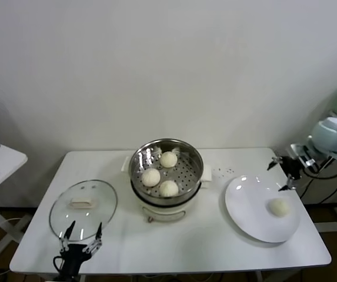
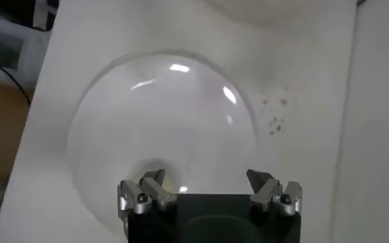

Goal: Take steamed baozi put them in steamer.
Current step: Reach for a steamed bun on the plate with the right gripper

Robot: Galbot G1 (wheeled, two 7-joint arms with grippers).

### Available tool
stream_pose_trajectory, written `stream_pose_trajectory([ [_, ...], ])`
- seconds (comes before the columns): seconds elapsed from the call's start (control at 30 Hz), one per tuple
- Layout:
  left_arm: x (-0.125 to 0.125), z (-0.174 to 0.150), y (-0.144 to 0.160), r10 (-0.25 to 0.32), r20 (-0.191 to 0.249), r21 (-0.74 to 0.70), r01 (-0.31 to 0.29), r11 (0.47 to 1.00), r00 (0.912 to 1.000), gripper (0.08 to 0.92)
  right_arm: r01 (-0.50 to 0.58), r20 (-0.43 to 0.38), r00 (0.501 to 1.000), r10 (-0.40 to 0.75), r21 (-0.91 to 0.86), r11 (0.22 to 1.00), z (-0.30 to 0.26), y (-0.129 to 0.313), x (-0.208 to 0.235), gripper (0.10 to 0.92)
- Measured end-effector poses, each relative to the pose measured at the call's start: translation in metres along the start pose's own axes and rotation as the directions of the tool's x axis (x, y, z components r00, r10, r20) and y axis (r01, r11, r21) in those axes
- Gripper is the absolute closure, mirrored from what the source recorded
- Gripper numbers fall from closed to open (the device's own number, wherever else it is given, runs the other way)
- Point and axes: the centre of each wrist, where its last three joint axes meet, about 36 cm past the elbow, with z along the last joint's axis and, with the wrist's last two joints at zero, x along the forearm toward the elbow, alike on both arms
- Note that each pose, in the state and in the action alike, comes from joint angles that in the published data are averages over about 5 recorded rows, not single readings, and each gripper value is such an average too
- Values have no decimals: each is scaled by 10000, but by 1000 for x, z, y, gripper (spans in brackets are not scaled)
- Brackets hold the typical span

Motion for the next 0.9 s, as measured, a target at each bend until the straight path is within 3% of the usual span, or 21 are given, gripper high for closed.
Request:
stream_pose_trajectory([
  [0.37, 6, 4, 0, -106, -192, -6, 106, 9999, 9998, 177, 318, -751, 9964, -395, -1011, 9944, 44, 25, -45, 200],
  [0.9, 4, 11, 3, -203, -380, -40, 201, 9998, 9991, 177, 1114, -787, 9894, -1217, -1240, 9860, 37, 24, -106, 200],
])
